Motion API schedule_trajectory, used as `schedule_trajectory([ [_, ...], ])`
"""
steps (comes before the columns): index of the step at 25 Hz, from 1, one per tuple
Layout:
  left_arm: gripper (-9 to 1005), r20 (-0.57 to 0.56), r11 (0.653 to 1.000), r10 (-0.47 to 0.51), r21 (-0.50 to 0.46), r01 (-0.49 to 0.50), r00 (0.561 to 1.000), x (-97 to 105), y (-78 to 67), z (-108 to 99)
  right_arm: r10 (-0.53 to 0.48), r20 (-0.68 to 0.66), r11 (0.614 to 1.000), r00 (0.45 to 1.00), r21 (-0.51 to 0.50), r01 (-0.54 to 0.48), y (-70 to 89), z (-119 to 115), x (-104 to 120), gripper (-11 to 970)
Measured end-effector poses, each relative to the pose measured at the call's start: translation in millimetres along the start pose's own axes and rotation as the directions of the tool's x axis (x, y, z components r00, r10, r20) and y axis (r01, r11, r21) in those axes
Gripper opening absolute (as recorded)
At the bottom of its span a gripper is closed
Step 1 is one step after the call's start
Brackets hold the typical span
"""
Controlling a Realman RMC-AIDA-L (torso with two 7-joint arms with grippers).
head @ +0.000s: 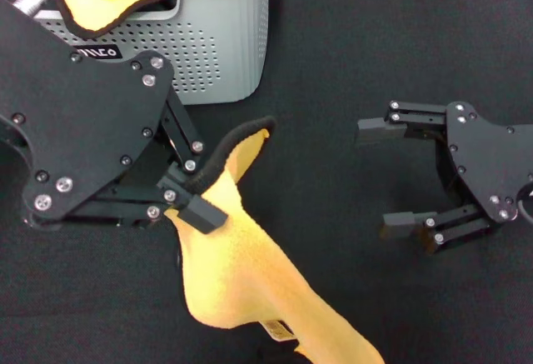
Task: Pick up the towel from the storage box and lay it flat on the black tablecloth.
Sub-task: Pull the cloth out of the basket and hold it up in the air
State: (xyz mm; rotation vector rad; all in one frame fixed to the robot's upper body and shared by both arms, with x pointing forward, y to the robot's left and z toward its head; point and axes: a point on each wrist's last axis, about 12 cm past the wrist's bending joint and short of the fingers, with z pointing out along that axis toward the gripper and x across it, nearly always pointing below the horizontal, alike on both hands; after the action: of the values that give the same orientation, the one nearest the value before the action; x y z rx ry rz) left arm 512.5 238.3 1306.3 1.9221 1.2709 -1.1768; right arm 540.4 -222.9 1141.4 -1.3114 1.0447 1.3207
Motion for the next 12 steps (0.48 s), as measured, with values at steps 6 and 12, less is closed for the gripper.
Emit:
schedule_trajectory([
  [6, 21, -0.011, 0.999, 0.001, 0.052, 0.0, 1.0, -3, 1.2, 11, -0.017, -0.032, 0.999, 0.999, -0.036, 0.016, -15.2, 5, -13, 862],
  [12, 21, 0.007, 0.995, 0.013, 0.102, -0.014, 1.0, -8, 2.5, 20, -0.02, -0.084, 0.994, 0.996, -0.106, 0.011, -31.2, 26, -22, 850],
])
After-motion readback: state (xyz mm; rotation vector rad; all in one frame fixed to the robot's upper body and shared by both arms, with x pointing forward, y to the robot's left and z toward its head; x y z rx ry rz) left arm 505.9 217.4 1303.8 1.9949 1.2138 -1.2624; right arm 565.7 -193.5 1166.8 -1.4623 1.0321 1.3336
